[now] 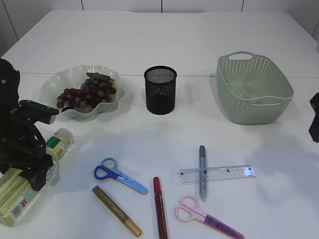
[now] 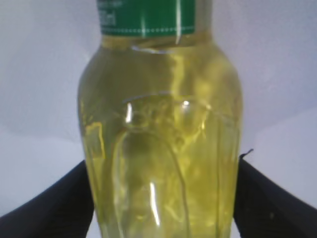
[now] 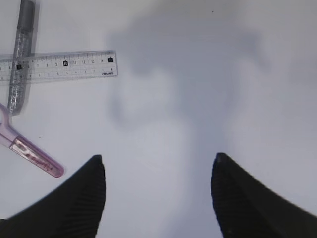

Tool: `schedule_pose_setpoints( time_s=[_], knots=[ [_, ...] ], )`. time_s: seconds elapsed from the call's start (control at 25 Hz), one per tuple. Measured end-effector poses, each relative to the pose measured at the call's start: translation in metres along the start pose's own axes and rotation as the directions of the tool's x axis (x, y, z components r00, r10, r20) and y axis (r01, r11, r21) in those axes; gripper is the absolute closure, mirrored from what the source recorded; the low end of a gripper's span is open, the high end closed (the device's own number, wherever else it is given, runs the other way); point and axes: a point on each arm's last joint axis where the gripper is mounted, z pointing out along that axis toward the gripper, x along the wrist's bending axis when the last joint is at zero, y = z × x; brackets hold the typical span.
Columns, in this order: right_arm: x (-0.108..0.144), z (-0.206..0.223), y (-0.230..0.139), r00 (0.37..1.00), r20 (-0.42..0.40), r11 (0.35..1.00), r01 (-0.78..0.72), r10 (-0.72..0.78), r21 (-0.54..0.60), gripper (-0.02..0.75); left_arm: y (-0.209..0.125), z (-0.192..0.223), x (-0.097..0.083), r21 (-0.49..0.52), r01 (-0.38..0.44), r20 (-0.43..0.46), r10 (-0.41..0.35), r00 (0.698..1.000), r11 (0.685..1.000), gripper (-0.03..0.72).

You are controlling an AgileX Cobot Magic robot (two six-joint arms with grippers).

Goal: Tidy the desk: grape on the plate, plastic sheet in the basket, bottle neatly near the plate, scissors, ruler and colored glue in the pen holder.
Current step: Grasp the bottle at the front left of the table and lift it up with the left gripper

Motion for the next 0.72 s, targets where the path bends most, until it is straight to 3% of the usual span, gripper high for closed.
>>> schedule_pose_setpoints(
  time_s=[0.32, 0.52, 0.72],
  knots=[
    [0.0002, 0.0000, 0.0001, 1.000, -0.002, 1.000, -0.001, 0.001, -0.001, 0.217, 0.0015, 0.0067, -0.0003, 0.015, -0.003, 0.000, 0.003, 1.000, 1.000, 0.105],
    [0.0003, 0.0000, 0.0001, 1.000, -0.003, 1.000, -0.002, 0.002, -0.001, 0.217, 0.0012, 0.0063, -0.0002, 0.022, -0.003, 0.000, 0.003, 1.000, 1.000, 0.223],
    [0.0005, 0.0000, 0.0001, 1.000, -0.005, 1.000, -0.003, 0.003, -0.001, 0.217, 0.0015, 0.0056, -0.0012, 0.023, 0.007, 0.011, -0.008, 1.000, 1.000, 0.274]
  ],
)
